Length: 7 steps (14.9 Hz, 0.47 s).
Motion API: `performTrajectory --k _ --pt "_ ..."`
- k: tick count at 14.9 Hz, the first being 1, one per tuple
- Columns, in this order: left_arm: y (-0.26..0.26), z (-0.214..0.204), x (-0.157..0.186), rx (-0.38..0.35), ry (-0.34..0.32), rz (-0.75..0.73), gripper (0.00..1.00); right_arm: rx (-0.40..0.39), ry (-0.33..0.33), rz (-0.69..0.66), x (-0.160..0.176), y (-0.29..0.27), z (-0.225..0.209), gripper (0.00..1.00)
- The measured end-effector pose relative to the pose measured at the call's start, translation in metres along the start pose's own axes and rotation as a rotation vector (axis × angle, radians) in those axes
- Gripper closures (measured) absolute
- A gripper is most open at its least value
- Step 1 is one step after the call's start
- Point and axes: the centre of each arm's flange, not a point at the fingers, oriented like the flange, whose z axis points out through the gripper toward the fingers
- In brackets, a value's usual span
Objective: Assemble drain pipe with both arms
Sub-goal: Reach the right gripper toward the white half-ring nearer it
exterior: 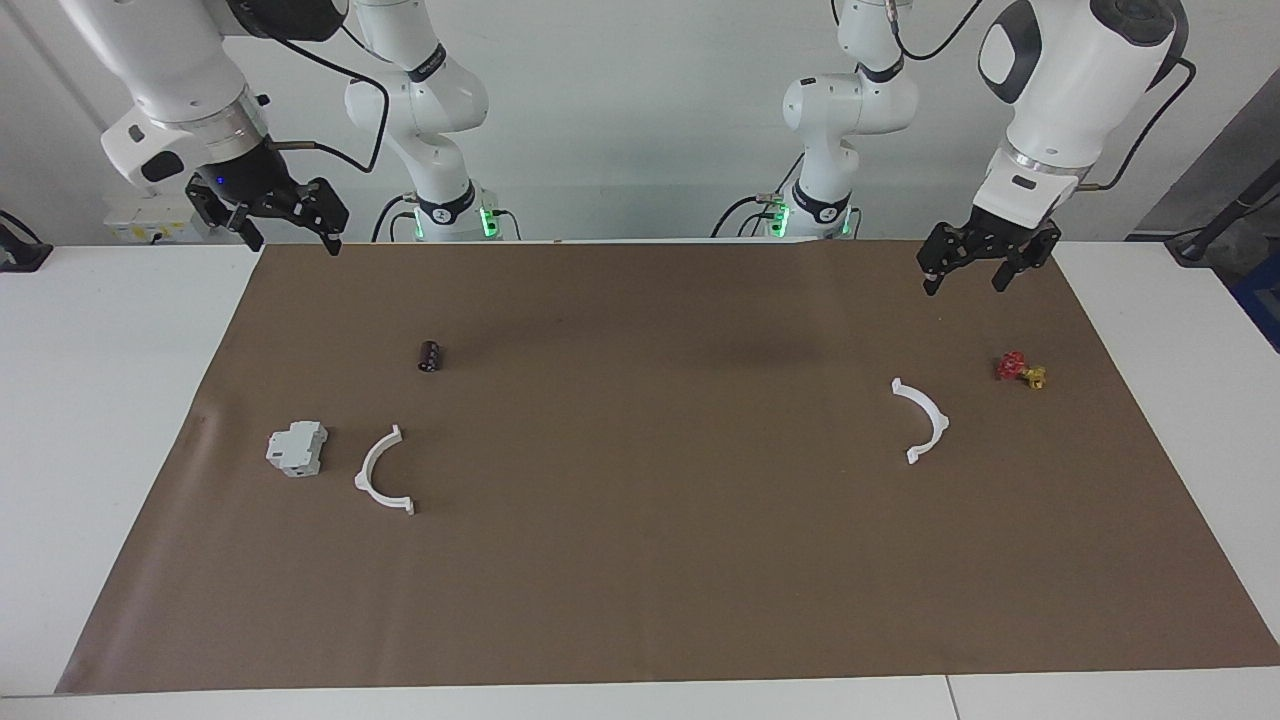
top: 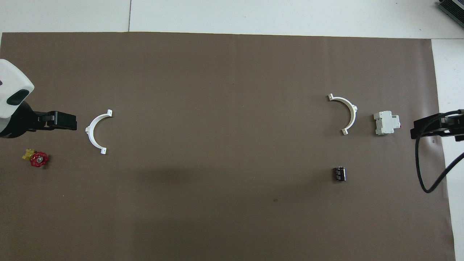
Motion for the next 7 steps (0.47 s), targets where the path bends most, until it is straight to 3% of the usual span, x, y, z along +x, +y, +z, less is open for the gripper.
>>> performTrajectory --k 7 --pt "0.0006 -0.0001 0.0 0.0 0.001 0.001 0.0 0.002 0.025 0.0 0.0039 -0.0005 0.0013 0.0"
